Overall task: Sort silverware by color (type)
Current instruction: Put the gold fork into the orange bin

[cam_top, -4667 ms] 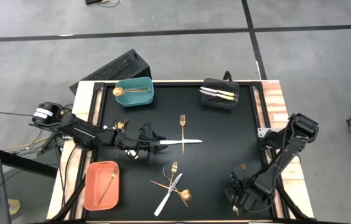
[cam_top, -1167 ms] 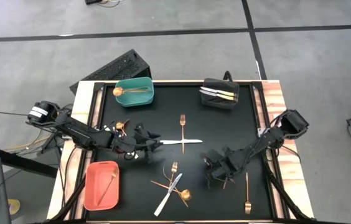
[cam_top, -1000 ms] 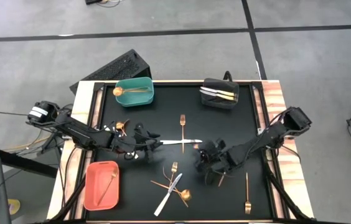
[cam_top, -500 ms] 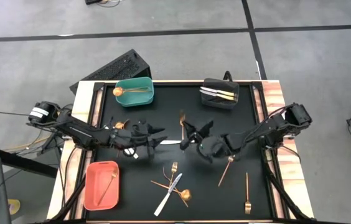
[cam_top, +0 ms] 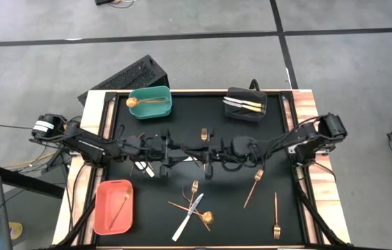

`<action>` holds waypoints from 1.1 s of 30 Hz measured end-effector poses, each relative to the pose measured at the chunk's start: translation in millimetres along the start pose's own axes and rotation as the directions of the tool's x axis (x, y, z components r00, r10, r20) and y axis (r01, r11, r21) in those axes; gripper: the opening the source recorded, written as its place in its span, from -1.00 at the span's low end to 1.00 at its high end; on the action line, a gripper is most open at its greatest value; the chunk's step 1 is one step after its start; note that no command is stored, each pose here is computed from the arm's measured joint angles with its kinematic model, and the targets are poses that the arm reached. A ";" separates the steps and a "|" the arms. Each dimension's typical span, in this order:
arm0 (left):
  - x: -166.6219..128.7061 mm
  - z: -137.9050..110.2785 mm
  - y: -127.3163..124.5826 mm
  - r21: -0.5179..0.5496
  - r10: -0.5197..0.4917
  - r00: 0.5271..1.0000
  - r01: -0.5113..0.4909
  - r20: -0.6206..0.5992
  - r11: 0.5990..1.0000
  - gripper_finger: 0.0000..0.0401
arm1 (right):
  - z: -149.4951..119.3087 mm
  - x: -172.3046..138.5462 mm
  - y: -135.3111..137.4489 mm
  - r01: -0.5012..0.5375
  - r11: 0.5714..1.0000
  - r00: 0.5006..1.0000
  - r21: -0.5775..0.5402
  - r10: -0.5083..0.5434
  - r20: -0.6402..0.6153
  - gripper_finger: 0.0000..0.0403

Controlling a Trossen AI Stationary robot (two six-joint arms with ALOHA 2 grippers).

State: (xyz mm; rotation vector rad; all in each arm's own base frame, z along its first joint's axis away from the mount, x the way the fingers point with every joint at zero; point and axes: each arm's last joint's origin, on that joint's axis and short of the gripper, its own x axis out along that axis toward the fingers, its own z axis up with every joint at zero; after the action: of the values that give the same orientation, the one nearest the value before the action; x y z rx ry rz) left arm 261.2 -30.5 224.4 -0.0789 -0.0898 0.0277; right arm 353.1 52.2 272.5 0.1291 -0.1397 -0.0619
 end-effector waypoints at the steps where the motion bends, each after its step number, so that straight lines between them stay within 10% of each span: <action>1: 0.0 0.9 -0.1 0.000 -0.001 1.000 0.001 0.009 1.000 -0.11 | 0.7 0.4 -1.5 -0.009 1.000 1.000 -0.004 0.009 0.005 -0.82; 22: 36.7 -1.3 -3.5 -0.003 -0.014 1.000 0.014 -0.018 1.000 -0.13 | 3.3 1.1 -3.8 -0.014 0.997 0.999 -0.082 0.017 0.031 -0.82; 33: 23.5 3.7 -6.6 -0.016 0.000 0.992 -0.002 -0.126 1.000 -0.93 | -3.7 -1.7 8.1 -0.038 0.999 0.999 -0.017 0.038 -0.030 -0.71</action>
State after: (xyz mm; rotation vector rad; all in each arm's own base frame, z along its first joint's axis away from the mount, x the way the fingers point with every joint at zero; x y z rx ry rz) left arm 284.4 -36.1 230.7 -0.0970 0.0360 0.0226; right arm 352.4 60.8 269.7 0.1102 -0.1116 -0.0234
